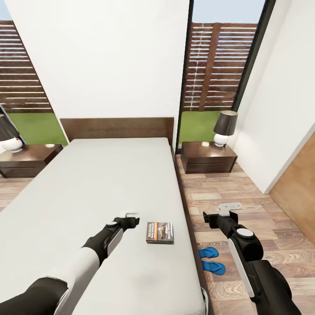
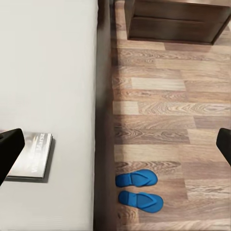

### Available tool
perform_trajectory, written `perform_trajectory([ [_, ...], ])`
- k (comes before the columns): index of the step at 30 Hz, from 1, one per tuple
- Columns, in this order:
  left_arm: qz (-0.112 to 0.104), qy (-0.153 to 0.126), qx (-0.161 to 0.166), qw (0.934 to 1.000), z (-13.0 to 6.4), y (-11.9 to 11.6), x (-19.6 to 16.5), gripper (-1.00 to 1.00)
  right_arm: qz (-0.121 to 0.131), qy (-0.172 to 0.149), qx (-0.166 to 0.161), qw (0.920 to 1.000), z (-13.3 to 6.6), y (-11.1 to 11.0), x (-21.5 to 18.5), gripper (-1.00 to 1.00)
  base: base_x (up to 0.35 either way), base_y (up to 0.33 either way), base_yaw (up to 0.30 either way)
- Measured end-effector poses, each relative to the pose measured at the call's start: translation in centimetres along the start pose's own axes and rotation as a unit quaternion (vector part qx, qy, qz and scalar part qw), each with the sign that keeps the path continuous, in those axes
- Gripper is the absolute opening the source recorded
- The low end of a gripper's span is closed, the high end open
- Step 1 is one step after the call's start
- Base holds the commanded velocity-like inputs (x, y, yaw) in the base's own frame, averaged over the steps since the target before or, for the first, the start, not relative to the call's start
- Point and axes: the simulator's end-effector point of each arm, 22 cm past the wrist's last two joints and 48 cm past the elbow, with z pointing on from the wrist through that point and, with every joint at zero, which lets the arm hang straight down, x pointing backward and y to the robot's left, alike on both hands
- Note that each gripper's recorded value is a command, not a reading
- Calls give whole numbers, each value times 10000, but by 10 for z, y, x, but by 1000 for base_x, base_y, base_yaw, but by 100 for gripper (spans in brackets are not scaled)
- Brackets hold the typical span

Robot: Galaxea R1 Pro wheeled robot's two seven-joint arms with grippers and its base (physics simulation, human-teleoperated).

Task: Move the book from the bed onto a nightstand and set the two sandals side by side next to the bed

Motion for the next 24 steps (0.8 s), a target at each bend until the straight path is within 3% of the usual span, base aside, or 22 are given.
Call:
perform_trajectory([
  [8,4,-239,36,9997,0,-5,-14,100,0,36,17,10000,1,-2,2,100,0,0,0],
  [24,-14,-169,46,9998,8,-5,-2,100,-13,160,28,9999,7,-3,13,100,0,0,0],
])
